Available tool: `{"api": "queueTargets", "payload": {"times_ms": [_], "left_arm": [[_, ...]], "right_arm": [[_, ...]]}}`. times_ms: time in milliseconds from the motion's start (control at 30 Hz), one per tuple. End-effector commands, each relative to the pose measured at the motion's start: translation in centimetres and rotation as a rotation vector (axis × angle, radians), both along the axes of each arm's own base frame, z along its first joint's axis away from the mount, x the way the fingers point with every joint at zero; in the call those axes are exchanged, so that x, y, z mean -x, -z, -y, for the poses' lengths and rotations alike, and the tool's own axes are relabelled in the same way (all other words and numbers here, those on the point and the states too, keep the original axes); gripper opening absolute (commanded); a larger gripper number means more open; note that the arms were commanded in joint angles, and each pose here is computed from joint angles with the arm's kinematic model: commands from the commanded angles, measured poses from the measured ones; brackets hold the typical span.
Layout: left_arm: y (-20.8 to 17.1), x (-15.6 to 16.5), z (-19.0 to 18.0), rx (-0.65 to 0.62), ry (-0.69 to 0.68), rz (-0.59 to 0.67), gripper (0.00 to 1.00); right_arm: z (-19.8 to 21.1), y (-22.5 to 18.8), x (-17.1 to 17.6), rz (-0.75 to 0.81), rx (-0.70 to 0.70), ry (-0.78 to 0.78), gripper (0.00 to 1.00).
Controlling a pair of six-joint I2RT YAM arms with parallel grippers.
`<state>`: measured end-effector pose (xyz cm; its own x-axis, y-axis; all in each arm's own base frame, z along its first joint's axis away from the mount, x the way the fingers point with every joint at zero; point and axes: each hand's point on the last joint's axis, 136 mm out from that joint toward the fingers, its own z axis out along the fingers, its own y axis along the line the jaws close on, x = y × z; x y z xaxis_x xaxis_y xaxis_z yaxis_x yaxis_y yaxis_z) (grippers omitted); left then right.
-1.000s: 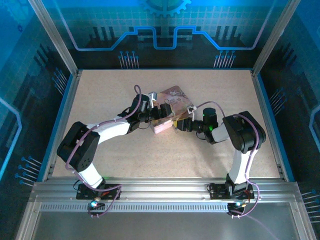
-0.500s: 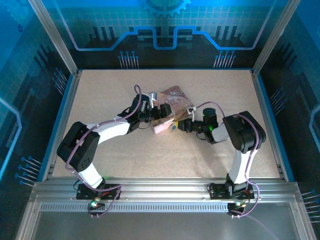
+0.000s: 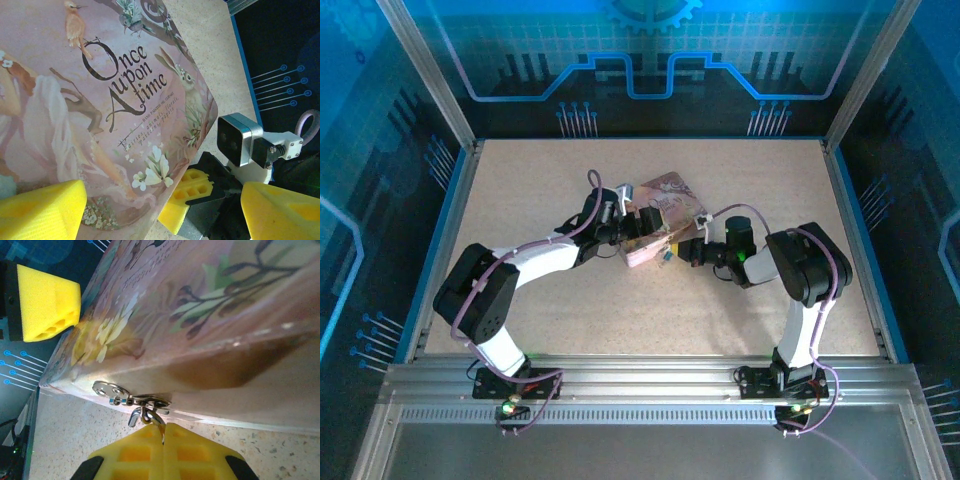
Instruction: Unlock a padlock with a key
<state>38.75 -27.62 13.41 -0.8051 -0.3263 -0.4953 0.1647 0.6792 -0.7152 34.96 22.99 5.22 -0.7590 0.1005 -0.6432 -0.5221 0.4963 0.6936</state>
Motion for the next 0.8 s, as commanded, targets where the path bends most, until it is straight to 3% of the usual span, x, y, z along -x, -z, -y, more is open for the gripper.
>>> {"api": "queueTargets", "payload": {"times_ms": [0,767], "left_arm": [[7.0,3.4,-2.6,-0.138,-0.033,-0.241,0.82],[8.3,5.6,-2.3,-0.14,-0.037,-0.27,0.82]], "right_arm": [[0.2,-0.4,-0.1,-0.013,0.004,0.04,0.0],[2.1,-2.1,-2.4,-0.118,-0.121,0.352,0.0]]}}
